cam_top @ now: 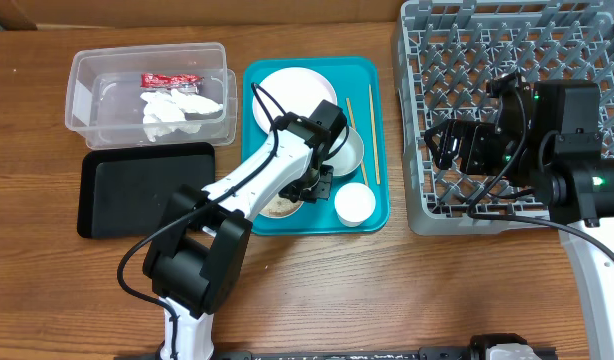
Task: Sort waste into correct bins and load items into the dishwasher
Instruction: 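Reach the left gripper to the pink bowl and grasp its rim, then carry the pink bowl left and tip the rice onto the black tray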
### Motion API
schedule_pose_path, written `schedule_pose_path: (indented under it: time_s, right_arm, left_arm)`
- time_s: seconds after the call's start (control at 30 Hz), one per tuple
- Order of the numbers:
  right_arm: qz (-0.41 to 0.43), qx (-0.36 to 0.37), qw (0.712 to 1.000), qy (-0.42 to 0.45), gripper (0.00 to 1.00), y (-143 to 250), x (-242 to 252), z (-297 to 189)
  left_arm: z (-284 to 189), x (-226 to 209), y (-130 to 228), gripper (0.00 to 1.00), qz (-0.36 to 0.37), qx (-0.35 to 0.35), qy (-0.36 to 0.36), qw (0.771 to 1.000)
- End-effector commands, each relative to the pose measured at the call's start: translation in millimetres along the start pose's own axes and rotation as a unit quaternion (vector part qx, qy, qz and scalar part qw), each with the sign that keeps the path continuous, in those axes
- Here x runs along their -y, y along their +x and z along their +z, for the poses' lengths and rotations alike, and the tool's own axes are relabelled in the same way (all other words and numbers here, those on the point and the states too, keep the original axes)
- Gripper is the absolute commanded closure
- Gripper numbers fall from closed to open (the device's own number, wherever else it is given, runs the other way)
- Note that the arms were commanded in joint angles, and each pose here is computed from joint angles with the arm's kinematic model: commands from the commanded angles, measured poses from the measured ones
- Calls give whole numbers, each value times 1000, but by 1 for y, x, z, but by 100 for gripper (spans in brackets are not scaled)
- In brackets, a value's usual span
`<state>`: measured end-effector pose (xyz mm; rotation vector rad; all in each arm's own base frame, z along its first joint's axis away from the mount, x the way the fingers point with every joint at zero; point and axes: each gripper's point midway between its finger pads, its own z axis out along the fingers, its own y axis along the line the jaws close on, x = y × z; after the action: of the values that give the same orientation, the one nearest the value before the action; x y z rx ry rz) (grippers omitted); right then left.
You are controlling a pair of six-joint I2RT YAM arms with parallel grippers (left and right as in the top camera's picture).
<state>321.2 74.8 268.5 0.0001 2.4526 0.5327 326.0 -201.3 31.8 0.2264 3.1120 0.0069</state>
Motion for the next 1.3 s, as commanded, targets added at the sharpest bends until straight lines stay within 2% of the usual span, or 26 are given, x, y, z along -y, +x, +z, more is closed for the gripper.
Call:
schedule_pose_path:
  time_s: [0.0, 0.2, 0.3, 0.57, 0.77, 0.87, 1.0, 1.13, 1.27]
  right_arm:
    - [-4, 13, 1000, -7, 0, -9, -6, -5]
    - [-4, 12, 1000, -7, 0, -9, -6, -5]
    - [-4, 12, 1000, -7, 0, -8, -6, -5]
    - [-4, 12, 1000, -7, 0, -9, -6, -5]
    - [-5, 13, 1000, -7, 0, -9, -6, -5]
    - [-5, 14, 1000, -7, 0, -10, -6, -5]
    - [-5, 14, 1000, -7, 0, -10, -6, -5]
    - [-5, 14, 1000, -7, 0, -10, -6, -5]
    - [-5, 14, 1000, -7, 0, -10, -6, -5]
  left_arm:
    - [5, -6, 1, 95, -5, -1, -14, 1000]
    - [2, -9, 7, 96, -5, -13, -20, 1000]
    - [-14, -16, 10, 96, -6, -18, -34, 999]
    - [-120, -42, -2, 96, -20, 52, -10, 998]
    - [-164, -84, 4, 96, -41, 82, 52, 994]
    - [-162, -109, 8, 96, -51, 66, 85, 993]
    - [-143, -132, 14, 96, -57, 49, 171, 982]
    - [-123, -153, 15, 96, -80, 69, 270, 957]
    - [-112, -177, 12, 96, -118, 121, 355, 919]
